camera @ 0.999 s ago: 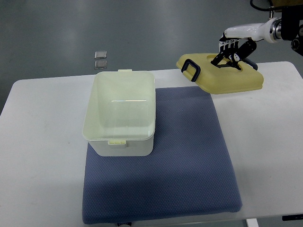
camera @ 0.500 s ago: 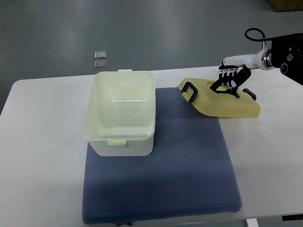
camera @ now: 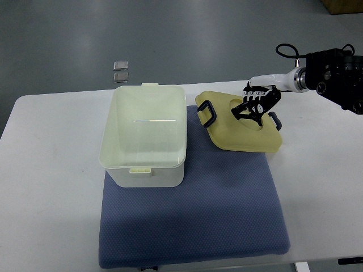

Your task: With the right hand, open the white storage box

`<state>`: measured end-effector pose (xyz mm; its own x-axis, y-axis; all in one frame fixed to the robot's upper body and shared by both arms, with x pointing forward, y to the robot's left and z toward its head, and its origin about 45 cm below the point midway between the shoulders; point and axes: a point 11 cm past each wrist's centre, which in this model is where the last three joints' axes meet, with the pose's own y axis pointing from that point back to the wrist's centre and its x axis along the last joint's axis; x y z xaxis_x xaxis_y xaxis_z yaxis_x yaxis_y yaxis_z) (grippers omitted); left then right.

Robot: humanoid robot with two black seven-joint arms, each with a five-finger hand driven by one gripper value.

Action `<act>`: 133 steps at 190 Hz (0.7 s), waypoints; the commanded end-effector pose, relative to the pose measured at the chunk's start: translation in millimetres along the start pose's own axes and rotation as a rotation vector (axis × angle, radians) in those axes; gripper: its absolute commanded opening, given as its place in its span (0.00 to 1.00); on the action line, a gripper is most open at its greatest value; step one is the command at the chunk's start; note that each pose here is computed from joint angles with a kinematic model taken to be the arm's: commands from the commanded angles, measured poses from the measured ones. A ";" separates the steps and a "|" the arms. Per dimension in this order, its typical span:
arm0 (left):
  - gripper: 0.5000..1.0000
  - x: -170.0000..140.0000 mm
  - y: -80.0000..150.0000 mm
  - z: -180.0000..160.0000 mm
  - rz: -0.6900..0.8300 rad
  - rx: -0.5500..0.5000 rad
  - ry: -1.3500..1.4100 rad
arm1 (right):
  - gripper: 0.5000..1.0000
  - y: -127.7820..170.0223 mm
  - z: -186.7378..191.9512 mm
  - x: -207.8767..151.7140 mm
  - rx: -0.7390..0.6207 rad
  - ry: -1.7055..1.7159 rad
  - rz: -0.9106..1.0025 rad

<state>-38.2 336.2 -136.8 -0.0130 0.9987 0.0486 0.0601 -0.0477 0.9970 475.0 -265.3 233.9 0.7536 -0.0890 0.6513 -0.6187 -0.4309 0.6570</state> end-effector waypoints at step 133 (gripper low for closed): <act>1.00 0.1 0.0 -0.1 0.001 0.000 -0.001 | 0.79 -3.5 -7.4 0.2 0.017 0.013 0.003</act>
<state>-38.2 336.3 -136.8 -0.0127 0.9987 0.0492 0.0601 -0.0483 0.9970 470.7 -256.3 223.8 0.7637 -0.0746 0.6413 -0.6005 -0.4468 0.6632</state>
